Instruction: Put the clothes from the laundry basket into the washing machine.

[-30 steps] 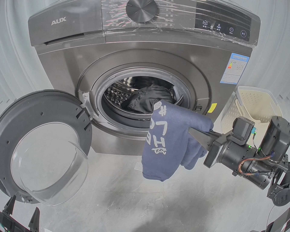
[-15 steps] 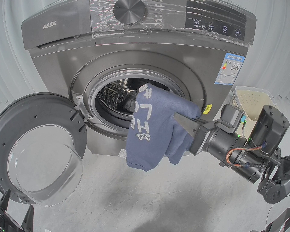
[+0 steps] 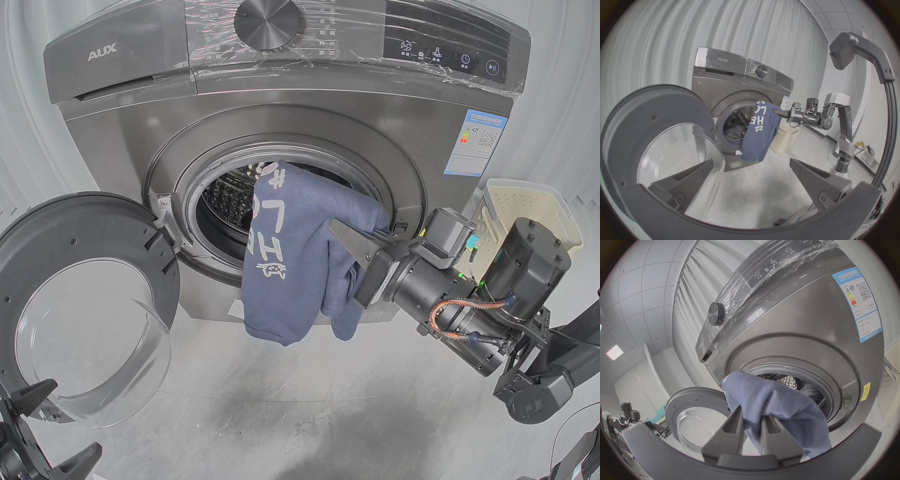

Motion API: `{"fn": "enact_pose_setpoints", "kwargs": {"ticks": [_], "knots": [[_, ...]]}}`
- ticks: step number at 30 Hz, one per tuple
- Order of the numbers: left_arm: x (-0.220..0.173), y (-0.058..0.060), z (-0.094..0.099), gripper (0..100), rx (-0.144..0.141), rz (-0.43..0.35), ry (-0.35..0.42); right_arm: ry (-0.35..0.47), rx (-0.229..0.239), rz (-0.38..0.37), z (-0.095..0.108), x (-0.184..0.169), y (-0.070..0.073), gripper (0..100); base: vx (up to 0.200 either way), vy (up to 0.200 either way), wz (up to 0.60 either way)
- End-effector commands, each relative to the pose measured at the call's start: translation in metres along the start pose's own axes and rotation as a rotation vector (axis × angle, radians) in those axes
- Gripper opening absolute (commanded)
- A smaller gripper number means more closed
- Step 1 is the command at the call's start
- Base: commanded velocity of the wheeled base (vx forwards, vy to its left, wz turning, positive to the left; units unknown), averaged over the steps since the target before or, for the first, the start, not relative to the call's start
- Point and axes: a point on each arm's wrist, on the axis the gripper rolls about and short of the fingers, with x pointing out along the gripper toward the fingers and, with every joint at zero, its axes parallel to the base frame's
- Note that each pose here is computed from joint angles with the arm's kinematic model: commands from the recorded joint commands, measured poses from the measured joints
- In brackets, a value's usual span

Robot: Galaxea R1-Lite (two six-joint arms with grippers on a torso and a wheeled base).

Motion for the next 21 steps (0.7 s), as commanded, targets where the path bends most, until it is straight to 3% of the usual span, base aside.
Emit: {"fn": "enact_pose_setpoints", "kwargs": {"ticks": [1,4,7,8,16,21], "knots": [[0.052,0.025,0.01,100,-0.079,-0.149,0.159,-0.056,0.002,0.015,0.002,0.016,0.005,0,0.0,0.0,0.0],[0.074,0.028,0.01,100,-0.1,-0.234,0.199,-0.062,0.003,0.018,0.004,0.015,0.005,0,0.0,0.0,0.0],[0.085,0.028,0.008,100,-0.11,-0.263,0.231,-0.069,0.004,0.019,0.006,0.015,0.006,0,0.0,0.0,0.0],[0.101,0.029,0.005,100,-0.129,-0.292,0.271,-0.079,0.006,0.022,0.01,0.013,0.007,0,0.0,0.0,0.0],[0.146,0.033,-0.009,100,-0.156,-0.34,0.333,-0.063,0.004,0.018,0.009,0.005,0.006,0,0.0,0.0,0.0],[0.168,0.026,-0.027,100,-0.193,-0.394,0.422,-0.039,-0.012,-0.014,0.003,0.001,0.004,0,0.0,0.0,0.0]]}}
